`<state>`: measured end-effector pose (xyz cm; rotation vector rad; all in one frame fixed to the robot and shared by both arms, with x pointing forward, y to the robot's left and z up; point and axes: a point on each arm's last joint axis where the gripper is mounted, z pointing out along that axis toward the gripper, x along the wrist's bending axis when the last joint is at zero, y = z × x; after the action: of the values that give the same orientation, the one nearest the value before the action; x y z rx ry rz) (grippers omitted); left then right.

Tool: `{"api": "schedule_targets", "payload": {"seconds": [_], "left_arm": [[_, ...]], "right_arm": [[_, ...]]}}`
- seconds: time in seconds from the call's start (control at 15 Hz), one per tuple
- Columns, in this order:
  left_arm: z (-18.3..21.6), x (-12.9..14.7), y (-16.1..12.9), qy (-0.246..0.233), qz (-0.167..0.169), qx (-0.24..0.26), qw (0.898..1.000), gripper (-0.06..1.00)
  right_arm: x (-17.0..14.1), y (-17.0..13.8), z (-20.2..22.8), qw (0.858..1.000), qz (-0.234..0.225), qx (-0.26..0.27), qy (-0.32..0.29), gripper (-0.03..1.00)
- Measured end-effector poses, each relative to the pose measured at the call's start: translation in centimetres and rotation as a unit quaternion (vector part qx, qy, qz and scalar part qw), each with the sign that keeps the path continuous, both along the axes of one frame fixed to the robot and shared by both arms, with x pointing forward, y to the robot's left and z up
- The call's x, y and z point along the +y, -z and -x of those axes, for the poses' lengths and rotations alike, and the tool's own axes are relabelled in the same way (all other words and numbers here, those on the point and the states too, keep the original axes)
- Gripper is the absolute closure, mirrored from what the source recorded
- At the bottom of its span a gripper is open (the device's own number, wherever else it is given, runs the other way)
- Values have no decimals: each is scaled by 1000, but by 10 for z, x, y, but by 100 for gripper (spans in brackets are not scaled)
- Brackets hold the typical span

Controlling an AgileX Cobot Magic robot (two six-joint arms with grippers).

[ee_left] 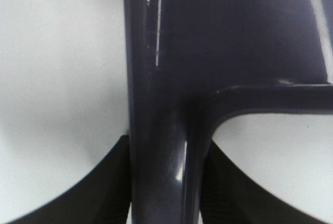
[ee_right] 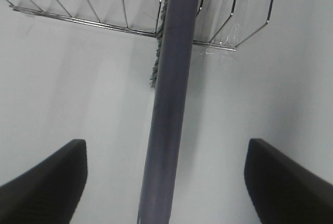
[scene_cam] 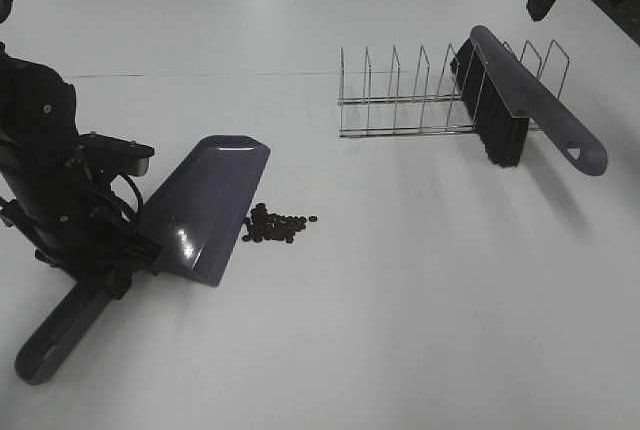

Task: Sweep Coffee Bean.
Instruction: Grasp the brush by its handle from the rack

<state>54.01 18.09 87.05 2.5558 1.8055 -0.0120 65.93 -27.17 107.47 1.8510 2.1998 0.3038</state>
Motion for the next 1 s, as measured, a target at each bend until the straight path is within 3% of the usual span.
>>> {"api": "schedule_targets", "payload": {"seconds": [0.33,0.67,1.0], "left_arm": [[0,0,0,0,0,0,1000,61],[0,0,0,0,-1,1,1000,61],[1,0,0,-1,-2,5,1000,61]], "right_arm": [[2,51,-42,999,8,32,-9,30],[3,108,-55,996,12,90,-11,31],[3,125,-58,994,13,105,-11,33]]}}
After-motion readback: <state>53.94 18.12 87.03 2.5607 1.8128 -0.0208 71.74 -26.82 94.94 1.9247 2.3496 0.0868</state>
